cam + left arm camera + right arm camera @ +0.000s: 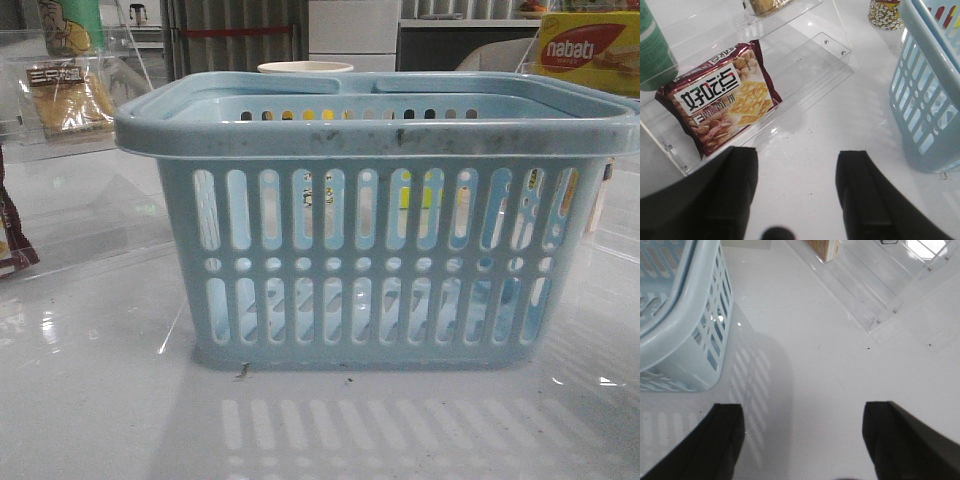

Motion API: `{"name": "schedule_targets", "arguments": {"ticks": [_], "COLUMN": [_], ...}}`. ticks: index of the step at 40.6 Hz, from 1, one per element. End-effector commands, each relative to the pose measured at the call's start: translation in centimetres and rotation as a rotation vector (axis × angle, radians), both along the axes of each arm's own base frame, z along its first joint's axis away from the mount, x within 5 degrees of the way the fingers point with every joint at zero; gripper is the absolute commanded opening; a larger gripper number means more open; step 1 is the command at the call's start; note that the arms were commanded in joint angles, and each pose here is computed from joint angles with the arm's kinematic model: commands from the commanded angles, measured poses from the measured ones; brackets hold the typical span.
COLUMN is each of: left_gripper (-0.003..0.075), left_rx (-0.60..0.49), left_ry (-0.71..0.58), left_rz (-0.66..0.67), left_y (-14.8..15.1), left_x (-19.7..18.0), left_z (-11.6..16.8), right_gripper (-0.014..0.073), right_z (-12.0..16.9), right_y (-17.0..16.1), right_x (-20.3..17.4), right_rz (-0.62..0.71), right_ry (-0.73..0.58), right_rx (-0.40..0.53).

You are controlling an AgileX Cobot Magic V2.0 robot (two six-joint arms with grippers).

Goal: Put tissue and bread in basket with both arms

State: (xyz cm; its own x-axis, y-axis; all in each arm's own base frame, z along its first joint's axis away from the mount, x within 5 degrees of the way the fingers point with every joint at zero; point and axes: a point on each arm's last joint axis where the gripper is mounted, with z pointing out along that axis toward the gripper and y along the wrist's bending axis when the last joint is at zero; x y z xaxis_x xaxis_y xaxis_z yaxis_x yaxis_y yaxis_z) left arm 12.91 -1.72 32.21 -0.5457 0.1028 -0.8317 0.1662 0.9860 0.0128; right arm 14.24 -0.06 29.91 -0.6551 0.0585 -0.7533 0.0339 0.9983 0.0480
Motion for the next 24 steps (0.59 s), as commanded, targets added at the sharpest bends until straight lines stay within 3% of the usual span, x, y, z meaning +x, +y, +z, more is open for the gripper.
{"name": "schedule_targets", "arguments": {"ticks": [1, 12, 24], "left_gripper": [0.0435, 0.0435, 0.0435], "left_rx": [-0.023, -0.023, -0.023], "left_ry": [-0.107, -0.104, -0.104], "left_rz": [0.001, 0.001, 0.001], "left_y": [-0.1, -0.1, -0.1], "left_x": [0.4, 0.4, 0.4], "left_z": [1.5, 1.5, 1.5], "right_gripper": [0.0613, 0.0613, 0.0613], "right_z": [1.8, 3.8, 4.5], "right_y": [-0.9, -5.1, -7.7], "right_x": [1.9, 7.6, 15.4], "right_rz": [-0.054, -0.227, -0.254], "right_ry": [-0.104, -0.061, -0.031], "right_rx": [-0.020, -0.008, 0.008]}}
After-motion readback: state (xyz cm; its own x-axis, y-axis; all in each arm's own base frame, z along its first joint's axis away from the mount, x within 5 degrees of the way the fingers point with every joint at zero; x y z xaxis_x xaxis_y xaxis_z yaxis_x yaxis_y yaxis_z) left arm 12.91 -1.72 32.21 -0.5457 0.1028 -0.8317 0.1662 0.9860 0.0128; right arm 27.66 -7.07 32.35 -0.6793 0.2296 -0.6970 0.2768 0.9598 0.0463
